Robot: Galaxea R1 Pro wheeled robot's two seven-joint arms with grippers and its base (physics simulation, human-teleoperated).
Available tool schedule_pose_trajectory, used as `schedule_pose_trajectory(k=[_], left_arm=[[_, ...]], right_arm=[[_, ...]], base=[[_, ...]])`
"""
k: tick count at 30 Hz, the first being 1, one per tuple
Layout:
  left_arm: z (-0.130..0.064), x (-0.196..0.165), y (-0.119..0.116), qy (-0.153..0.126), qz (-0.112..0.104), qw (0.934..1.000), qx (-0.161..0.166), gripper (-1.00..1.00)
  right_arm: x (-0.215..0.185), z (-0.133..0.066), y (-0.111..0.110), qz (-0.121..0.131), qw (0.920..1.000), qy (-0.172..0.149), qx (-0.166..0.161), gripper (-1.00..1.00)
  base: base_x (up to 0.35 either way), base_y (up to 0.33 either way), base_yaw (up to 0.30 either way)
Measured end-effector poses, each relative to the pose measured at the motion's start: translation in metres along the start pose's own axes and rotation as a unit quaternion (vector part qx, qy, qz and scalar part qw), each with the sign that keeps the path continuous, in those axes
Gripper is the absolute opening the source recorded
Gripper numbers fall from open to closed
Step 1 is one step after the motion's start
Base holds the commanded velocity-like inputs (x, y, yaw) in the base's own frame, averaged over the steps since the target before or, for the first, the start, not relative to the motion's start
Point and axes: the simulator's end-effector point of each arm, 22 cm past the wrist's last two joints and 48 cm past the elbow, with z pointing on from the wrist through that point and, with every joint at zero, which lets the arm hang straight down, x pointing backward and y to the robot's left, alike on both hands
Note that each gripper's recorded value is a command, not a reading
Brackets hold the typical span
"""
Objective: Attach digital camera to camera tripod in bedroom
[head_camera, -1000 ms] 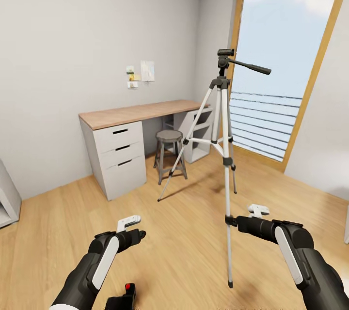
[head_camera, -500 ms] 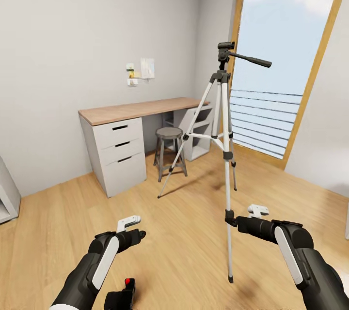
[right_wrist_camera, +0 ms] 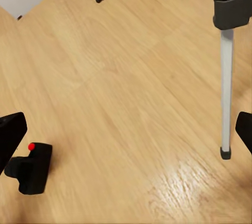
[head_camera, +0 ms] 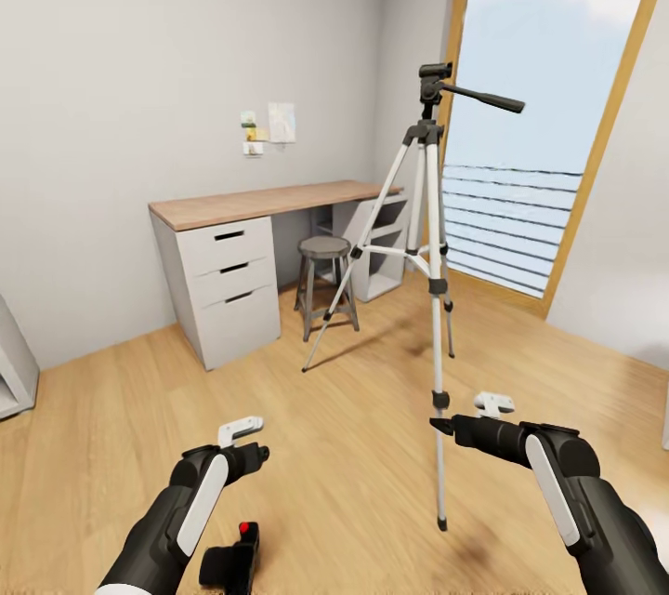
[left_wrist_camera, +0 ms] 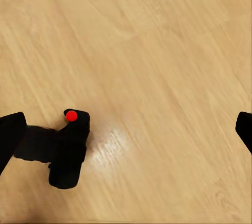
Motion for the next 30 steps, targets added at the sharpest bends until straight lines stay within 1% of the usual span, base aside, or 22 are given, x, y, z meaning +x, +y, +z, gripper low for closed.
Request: schedule_pose_trajectory(k=[3, 13, 30], left_arm=[[0.005, 0.006, 0.005, 0.007, 0.0, 0.9999, -0.009, 1.0], [0.02, 0.024, 0.013, 0.029, 0.002, 0.9994, -0.02, 1.0], [0.044, 0.053, 0.023, 0.063, 0.001, 0.9975, -0.031, 1.0]], right_arm=[[0.004, 0.004, -0.002, 0.002, 1.0, 0.005, 0.001, 1.0], [0.021, 0.019, -0.01, 0.009, 0.9997, 0.025, 0.004, 1.0], [0.05, 0.042, -0.022, 0.022, 0.9979, 0.061, 0.007, 1.0]], base=[[0.0, 0.0, 0.0], [0.0, 0.0, 0.0], [0.0, 0.0, 0.0]])
